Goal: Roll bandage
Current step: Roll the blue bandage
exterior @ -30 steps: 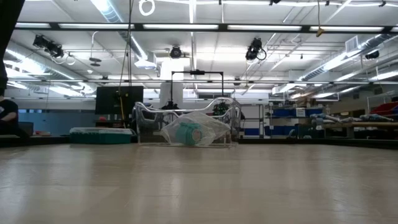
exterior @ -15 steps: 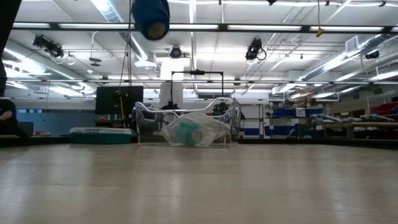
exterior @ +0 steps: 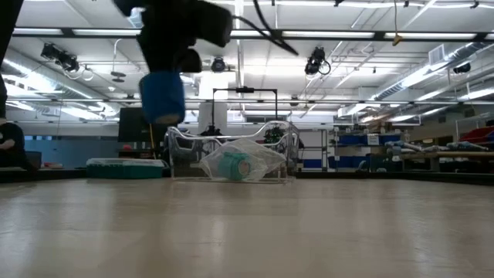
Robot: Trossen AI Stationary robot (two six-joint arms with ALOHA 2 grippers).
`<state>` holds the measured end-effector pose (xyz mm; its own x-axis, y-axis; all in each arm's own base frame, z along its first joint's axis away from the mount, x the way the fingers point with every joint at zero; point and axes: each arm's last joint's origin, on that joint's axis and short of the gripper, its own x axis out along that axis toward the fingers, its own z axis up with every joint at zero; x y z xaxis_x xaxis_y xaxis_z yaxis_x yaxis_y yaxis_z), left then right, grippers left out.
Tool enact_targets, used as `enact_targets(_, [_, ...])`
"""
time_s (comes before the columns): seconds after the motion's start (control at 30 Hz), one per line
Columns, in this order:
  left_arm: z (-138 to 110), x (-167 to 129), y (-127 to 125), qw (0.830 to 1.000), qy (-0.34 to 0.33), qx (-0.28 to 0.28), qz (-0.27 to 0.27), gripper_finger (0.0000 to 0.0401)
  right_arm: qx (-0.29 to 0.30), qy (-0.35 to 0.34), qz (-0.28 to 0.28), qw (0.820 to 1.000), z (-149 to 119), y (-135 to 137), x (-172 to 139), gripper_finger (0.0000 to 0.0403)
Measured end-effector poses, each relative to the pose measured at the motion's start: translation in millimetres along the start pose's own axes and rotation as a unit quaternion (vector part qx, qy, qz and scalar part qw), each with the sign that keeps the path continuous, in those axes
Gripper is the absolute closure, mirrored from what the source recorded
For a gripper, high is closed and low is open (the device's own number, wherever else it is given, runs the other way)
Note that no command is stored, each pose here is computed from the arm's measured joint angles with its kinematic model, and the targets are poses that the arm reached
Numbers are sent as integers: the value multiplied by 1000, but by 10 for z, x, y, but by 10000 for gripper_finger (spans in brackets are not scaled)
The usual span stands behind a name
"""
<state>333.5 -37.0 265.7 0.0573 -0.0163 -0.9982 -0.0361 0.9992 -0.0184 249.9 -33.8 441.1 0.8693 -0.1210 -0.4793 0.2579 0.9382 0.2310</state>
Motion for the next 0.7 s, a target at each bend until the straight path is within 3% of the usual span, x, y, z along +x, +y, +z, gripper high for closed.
enact_targets(0.17, [-79,234,-58,999,23,23,4,378,1,0,-3,1000,4,-16,0,253])
enact_targets(0.33, [-112,389,-57,1000,25,10,7,378,4,-1,-7,1000,10,-42,0,253])
enact_targets(0.53, [-110,470,-32,999,8,-5,52,377,6,3,-4,1000,9,-63,-1,253])
enact_targets(0.7, [-150,572,-25,998,14,-25,50,367,6,4,-4,1000,7,-64,-1,253])
